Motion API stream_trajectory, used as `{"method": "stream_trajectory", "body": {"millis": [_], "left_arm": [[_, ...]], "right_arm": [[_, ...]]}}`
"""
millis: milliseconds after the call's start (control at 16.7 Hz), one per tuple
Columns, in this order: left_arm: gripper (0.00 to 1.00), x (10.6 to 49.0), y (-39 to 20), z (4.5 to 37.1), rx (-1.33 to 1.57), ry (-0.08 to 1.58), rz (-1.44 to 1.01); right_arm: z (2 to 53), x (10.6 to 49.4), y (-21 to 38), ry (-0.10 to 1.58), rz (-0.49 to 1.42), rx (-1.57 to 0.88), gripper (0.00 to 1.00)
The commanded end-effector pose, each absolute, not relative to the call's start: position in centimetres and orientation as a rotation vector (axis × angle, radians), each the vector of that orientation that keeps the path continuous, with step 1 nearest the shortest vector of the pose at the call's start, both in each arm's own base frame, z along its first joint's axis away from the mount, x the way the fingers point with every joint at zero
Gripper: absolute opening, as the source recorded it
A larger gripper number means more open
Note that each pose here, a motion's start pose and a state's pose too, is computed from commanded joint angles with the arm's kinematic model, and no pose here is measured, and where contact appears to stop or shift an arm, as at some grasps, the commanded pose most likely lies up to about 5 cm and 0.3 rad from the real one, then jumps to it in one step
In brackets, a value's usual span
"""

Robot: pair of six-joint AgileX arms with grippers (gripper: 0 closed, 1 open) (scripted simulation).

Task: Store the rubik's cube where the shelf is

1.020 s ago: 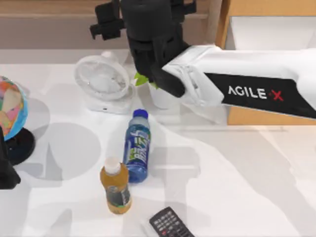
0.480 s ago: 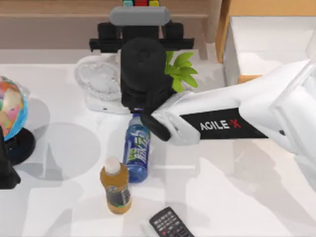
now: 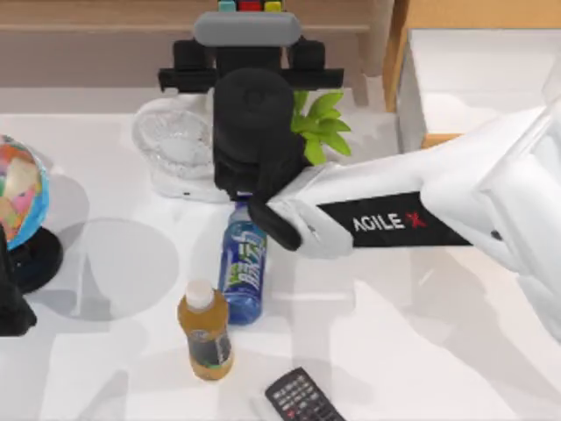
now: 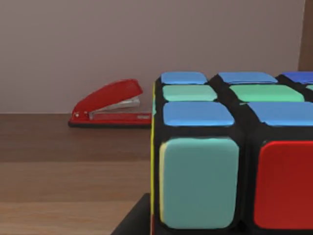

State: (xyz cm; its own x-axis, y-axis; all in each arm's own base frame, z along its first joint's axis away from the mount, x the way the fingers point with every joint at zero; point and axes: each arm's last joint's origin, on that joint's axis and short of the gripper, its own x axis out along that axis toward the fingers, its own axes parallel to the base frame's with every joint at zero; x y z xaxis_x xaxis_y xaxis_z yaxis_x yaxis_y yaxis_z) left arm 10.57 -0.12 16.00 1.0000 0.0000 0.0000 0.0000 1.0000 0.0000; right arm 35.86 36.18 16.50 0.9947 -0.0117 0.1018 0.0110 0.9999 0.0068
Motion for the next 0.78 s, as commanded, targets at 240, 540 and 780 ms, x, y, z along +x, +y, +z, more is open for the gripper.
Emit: {"method": "stream_trajectory", "body": {"millis": [240, 540, 780], "left_arm": [[1.00, 10.6, -0.1, 16.0, 0.000, 0.000, 0.000], [1.00, 10.6, -0.1, 16.0, 0.000, 0.000, 0.000], [1.00, 10.6, -0.1, 16.0, 0.000, 0.000, 0.000]], "right_arm": [[17.2, 38.5, 36.4, -0.110, -0.012, 0.013, 0.00], [17.6, 42.9, 36.5, -0.113, -0.011, 0.013, 0.00], [17.0, 45.1, 36.3, -0.101, -0.008, 0.003, 0.00]]}}
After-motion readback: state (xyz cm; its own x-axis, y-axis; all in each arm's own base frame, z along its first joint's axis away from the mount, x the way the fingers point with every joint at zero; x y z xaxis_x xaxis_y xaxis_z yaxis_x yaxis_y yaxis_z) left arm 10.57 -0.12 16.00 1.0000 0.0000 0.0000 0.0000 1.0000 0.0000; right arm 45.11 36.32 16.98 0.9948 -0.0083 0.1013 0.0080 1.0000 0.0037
